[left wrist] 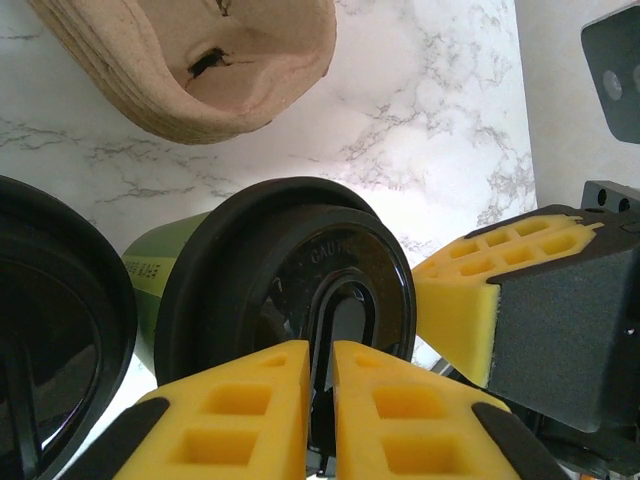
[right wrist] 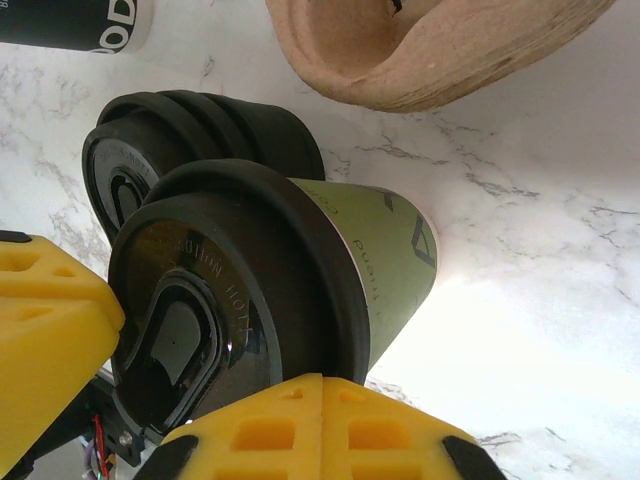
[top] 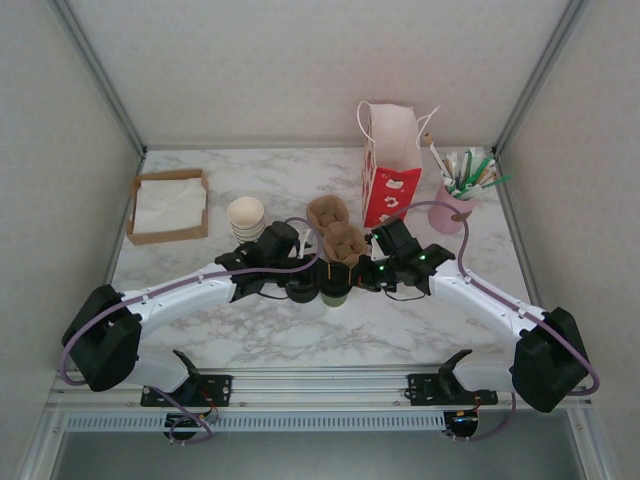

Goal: Pack the takeout coffee

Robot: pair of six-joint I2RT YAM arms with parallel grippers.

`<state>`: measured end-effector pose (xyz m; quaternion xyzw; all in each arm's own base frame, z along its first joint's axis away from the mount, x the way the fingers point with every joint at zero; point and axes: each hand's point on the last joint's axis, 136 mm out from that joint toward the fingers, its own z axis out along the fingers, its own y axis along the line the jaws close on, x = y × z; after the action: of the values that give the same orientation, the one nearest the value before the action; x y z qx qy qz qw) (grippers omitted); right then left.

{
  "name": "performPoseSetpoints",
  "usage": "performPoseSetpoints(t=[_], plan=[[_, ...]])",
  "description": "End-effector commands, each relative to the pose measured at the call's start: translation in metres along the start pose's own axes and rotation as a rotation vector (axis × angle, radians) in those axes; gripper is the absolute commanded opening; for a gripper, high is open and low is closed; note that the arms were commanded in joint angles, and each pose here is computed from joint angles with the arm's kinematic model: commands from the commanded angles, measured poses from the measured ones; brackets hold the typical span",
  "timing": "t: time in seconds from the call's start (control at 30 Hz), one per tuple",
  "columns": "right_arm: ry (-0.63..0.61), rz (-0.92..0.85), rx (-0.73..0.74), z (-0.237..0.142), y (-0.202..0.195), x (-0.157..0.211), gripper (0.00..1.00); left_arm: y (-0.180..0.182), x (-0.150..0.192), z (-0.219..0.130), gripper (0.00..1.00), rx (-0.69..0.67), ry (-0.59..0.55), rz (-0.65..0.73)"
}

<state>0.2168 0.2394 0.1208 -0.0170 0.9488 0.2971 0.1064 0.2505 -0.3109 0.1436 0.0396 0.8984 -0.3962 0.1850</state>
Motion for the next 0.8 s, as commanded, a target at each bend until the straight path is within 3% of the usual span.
performPoseSetpoints(t=[0.0, 0.43, 0.67, 0.77], plan=[[0.15, 0.069, 0.171, 0.025, -0.051, 0.041, 0.0, 0.009, 0.017, 0.008, 0.15, -0.021, 0.045, -0.007], [-0.015, -0.066, 0.068, -0.033, 0.017, -0.014, 0.0, -0.012, -0.002, -0.002, 0.16, 0.014, -0.002, 0.016], [-0.037, -0.096, 0.048, -0.046, 0.03, -0.021, 0.0, -0.024, -0.013, -0.01, 0.21, 0.022, -0.025, 0.033], [-0.06, -0.114, 0.049, -0.055, 0.03, -0.021, 0.11, -0.033, -0.021, -0.019, 0.29, 0.028, -0.05, 0.047]])
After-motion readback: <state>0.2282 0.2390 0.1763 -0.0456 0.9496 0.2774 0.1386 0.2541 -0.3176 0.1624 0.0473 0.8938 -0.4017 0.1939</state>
